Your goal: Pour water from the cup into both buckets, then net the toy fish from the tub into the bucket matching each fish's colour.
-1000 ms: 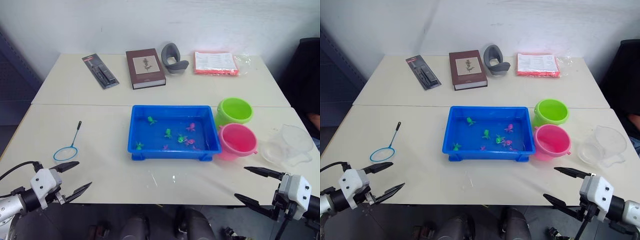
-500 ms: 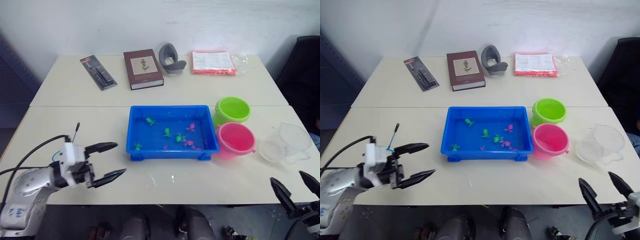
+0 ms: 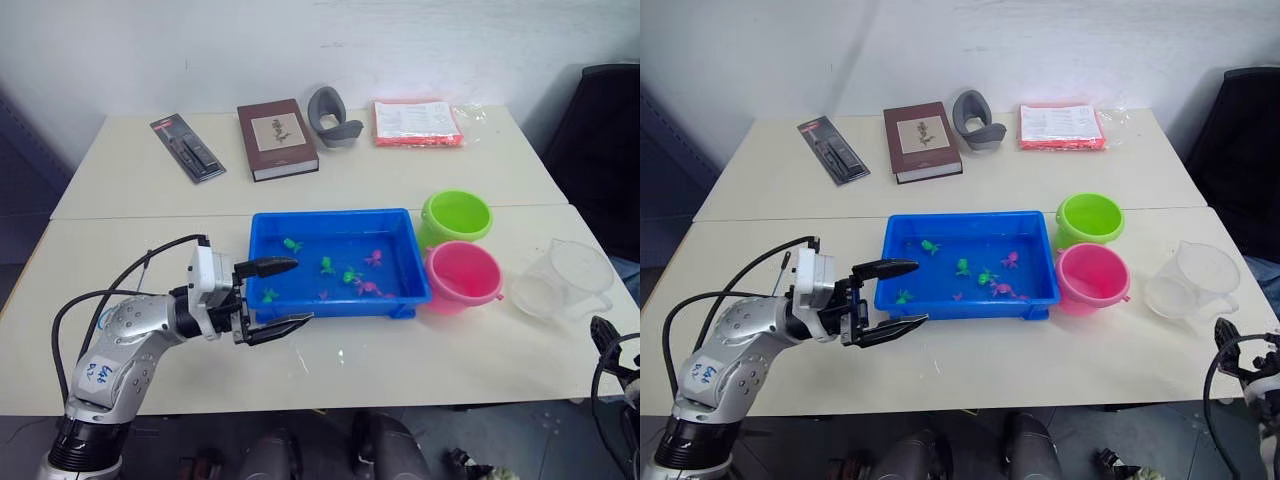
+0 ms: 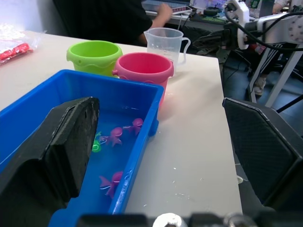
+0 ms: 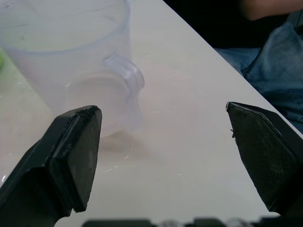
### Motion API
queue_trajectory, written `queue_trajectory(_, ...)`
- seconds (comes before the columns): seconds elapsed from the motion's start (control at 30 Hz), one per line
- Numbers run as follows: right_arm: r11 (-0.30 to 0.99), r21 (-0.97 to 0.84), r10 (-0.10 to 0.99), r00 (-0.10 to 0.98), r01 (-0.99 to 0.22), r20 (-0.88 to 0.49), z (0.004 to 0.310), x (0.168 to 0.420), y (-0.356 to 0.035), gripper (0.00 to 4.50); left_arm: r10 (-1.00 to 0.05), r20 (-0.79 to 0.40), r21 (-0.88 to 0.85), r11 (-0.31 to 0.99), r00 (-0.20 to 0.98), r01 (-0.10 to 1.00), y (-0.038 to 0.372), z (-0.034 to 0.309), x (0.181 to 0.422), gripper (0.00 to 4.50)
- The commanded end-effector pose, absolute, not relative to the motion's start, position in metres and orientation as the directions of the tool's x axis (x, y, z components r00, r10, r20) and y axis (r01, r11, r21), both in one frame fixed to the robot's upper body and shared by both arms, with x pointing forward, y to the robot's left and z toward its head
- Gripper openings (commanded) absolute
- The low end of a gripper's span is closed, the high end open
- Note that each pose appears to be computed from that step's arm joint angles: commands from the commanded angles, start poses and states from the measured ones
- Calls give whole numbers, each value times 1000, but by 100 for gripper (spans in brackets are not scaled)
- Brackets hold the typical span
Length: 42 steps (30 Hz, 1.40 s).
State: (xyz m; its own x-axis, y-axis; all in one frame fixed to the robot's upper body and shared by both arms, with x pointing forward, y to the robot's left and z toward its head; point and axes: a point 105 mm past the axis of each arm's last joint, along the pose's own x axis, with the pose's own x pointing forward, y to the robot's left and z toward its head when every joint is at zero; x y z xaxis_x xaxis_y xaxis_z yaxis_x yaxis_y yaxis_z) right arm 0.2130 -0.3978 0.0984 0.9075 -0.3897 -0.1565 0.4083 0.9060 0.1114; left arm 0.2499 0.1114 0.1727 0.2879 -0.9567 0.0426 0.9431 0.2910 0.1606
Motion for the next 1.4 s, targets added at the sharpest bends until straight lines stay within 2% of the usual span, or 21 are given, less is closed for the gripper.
queue_trajectory(0.03, 906, 86, -398, 902, 415, -168, 100, 218, -408, 450, -960, 60, 212, 280, 273, 936, 107, 184, 245, 448)
queue_trajectory(0.37, 904, 125, -388, 908, 409, -158, 95, 233, -411, 450, -949, 57, 235, 316, 311, 919, 113, 185, 248, 448)
queue_trajectory(0.67, 873, 112, -453, 875, 475, -172, 94, 236, -426, 450, -950, 59, 244, 313, 308, 918, 112, 187, 251, 448)
queue_trajectory(0.9, 841, 122, -507, 846, 527, -164, 99, 247, -436, 450, -951, 64, 256, 307, 301, 916, 110, 190, 255, 448)
queue_trajectory(1.27, 853, 138, -484, 863, 503, -148, 103, 263, -450, 450, -948, 77, 275, 317, 307, 908, 109, 191, 261, 448)
queue_trajectory(1.37, 875, 142, -447, 886, 462, -124, 106, 267, -447, 362, -947, 81, 280, 322, 312, 904, 110, 192, 262, 450)
queue_trajectory(1.4, 888, 150, -423, 900, 434, -104, 109, 268, -443, 313, -946, 81, 281, 323, 313, 904, 110, 192, 262, 450)
